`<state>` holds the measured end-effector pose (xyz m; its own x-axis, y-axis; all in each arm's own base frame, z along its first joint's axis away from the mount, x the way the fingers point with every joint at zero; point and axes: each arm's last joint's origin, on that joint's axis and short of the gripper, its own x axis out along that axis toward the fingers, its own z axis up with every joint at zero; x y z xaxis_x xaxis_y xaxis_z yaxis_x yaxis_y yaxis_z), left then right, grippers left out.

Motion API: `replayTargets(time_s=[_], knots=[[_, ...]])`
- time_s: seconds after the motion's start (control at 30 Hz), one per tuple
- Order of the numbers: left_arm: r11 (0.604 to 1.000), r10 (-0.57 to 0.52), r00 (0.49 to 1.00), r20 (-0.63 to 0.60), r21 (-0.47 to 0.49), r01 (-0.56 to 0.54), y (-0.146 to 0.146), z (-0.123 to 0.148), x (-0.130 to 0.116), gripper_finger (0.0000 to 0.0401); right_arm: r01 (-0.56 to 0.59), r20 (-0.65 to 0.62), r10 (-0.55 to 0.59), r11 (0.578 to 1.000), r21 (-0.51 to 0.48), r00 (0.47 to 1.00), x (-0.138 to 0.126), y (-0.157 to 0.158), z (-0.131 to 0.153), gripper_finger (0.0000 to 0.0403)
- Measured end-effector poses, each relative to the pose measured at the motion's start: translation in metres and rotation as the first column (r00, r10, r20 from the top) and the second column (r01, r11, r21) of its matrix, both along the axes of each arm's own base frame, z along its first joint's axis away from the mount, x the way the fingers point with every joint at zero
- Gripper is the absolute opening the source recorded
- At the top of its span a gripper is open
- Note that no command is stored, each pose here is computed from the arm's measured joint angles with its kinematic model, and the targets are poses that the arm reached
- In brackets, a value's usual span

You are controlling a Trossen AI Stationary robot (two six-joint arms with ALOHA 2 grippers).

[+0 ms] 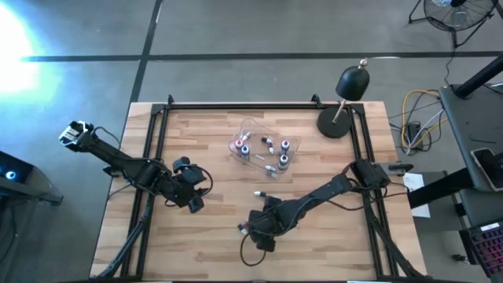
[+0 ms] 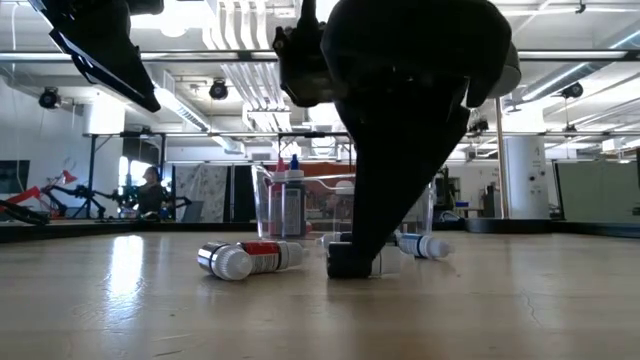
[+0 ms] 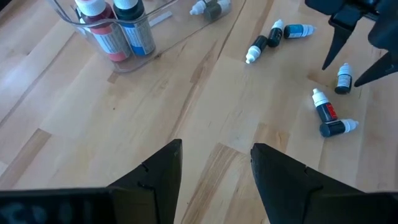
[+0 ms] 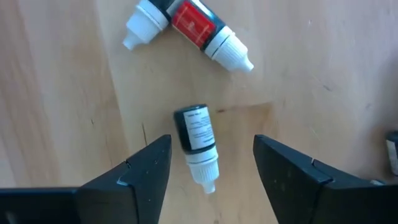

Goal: Pick & Place food coloring
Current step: Put the bottom small black food coloring bottle into the transparent bin

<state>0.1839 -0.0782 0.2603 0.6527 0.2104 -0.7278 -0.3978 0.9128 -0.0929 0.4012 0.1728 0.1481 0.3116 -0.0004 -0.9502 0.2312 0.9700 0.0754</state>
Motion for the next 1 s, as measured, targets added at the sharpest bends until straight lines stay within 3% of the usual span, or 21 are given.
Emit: replayTargets(time_s=[0.27, 0.6, 0.7, 0.83, 0.9, 1.0], knots=[[1.000, 0.018, 1.000, 0.005, -0.016, -0.018, 0.000, 0.000, 0.000, 0.0165, -0.004, -0.044, 0.006, 0.999, 0.045, 0.999, 0.002, 0.000, -0.013, 0.0176], [1.000, 0.019, 1.000, 0.005, -0.016, -0.019, 0.000, 0.000, 0.000, 0.0165, 0.192, -0.042, -0.188, 0.971, 0.143, 0.981, 0.007, -0.016, 0.003, 0.0054], [1.000, 0.022, 1.000, 0.007, -0.013, -0.022, 0.000, 0.000, 0.000, 0.0165, 0.243, -0.006, -0.245, 0.959, 0.145, 0.970, 0.005, -0.029, 0.027, 0.0036], [1.000, 0.022, 1.000, 0.007, -0.012, -0.022, 0.000, 0.000, 0.000, 0.0165, 0.367, 0.105, -0.366, 0.930, 0.013, 0.925, -0.010, -0.065, 0.079, 0.0036], [1.000, 0.023, 1.000, 0.008, -0.010, -0.023, 0.000, 0.000, 0.000, 0.0165, 0.482, 0.219, -0.459, 0.874, -0.059, 0.861, -0.025, -0.090, 0.115, 0.0044], [1.000, 0.026, 1.000, 0.011, -0.007, -0.026, 0.000, 0.000, 0.000, 0.0165, 0.620, 0.337, -0.577, 0.784, -0.026, 0.744, -0.045, -0.135, 0.160, 0.0086]])
